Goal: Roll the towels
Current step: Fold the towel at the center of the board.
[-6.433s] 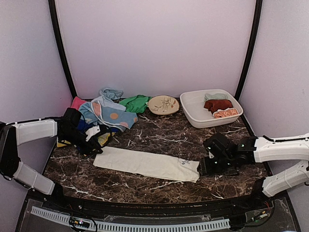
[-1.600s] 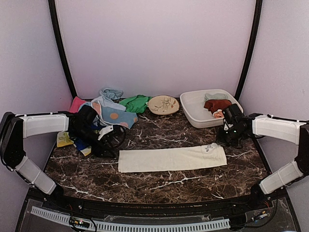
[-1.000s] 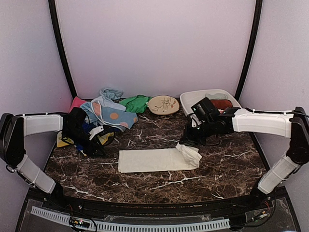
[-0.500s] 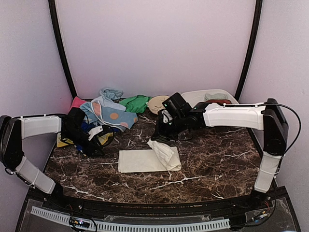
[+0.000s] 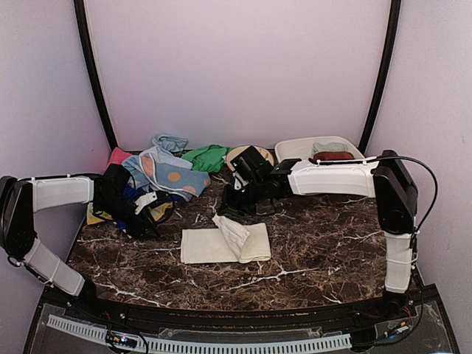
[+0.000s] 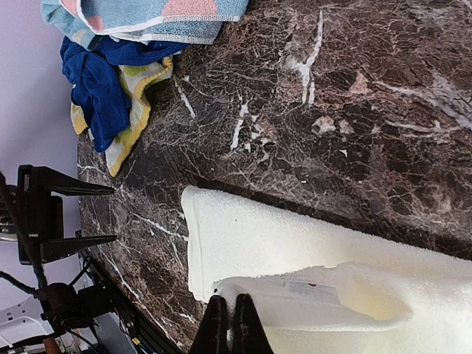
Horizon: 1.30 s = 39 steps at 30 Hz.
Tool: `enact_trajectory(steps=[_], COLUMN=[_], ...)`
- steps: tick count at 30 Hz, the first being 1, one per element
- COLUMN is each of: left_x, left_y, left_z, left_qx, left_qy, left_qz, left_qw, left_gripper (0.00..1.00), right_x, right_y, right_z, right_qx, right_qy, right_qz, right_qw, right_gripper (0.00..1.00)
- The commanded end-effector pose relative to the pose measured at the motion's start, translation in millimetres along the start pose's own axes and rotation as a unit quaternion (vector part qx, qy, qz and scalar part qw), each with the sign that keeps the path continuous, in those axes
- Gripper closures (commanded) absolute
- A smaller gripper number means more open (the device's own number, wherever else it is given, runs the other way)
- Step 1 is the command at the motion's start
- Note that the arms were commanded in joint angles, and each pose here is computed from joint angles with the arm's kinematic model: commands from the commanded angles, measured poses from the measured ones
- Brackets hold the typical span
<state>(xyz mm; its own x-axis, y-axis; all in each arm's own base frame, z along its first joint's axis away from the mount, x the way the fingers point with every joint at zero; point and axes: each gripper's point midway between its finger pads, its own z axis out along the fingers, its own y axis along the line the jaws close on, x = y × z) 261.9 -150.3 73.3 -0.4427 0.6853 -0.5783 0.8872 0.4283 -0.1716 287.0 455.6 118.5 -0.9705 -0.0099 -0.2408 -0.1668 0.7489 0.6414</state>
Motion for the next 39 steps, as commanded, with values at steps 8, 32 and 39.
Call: enact_trajectory(steps=[8,32,39], left_x=[1.7,-0.7,-19.9], left_y=[-3.3,-2.8,-11.5], left_z=[-2.7,-2.6,-5.0], left_qx=[-0.002,-0.001,0.039], left_qy=[0.000,-0.004,-0.040], left_qz=[0.001,-0.006,-0.026], left_qw=[1.000,1.000,0.998], left_gripper=[0.49,0.50,0.50], right_x=[-1.5,3.9,-22.4], right_y=[25.9,67.6,36.3], right_z=[37.7,48.8,1.7], right_qx=[-0.042,-0.182,-0.146], right_qy=[0.010,0.029,-0.025], right_qz=[0.017,0.077,0.056], right_qw=[0.999,0.980,0.987], right_gripper=[1.00,0.63,0.63])
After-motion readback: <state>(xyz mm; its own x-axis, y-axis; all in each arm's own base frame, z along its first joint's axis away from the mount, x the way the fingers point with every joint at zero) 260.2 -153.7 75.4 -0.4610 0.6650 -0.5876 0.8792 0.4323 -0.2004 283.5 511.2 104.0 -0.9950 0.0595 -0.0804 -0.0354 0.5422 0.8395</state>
